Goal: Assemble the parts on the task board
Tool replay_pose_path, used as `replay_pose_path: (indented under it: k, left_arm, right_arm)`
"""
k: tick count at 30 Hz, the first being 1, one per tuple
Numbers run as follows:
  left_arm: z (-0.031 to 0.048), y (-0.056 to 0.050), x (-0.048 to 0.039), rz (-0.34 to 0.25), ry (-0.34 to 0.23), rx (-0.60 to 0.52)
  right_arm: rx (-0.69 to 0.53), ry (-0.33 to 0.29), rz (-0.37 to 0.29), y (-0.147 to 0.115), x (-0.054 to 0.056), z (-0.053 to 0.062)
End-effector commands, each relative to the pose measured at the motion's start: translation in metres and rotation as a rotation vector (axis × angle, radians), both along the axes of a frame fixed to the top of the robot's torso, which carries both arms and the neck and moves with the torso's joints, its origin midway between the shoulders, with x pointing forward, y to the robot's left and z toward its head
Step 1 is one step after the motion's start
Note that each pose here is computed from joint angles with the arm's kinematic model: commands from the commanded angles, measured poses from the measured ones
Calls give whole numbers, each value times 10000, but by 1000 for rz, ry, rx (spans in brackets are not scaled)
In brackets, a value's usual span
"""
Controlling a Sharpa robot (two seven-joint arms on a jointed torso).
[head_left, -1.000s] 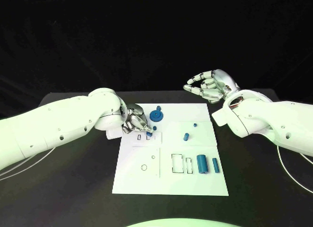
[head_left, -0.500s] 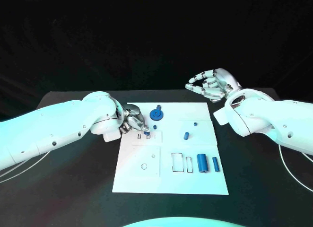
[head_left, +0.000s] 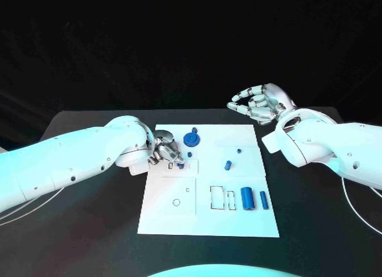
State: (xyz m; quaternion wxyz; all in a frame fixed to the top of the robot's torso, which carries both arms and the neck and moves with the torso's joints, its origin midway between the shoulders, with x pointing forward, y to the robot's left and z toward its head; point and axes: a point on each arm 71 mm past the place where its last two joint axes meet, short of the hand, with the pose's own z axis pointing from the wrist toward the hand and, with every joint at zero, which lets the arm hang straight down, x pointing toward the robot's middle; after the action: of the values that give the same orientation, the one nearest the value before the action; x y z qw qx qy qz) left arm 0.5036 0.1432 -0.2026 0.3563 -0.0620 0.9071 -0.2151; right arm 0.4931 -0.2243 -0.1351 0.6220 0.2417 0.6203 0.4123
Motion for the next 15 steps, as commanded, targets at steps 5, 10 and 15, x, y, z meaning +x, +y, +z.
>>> replay_pose_path:
  k: [5,10,15]
  left_arm:
    - [-10,-23,-6,-25,-7,28]
    - [-17,-22,-12,-31,-2,39]
    - [-26,-20,-21,-41,10,51]
  right_arm:
    - [-4,2,17,19,-6,-5]
    - [-4,2,17,18,-7,-6]
    - [-4,3,17,17,-7,-8]
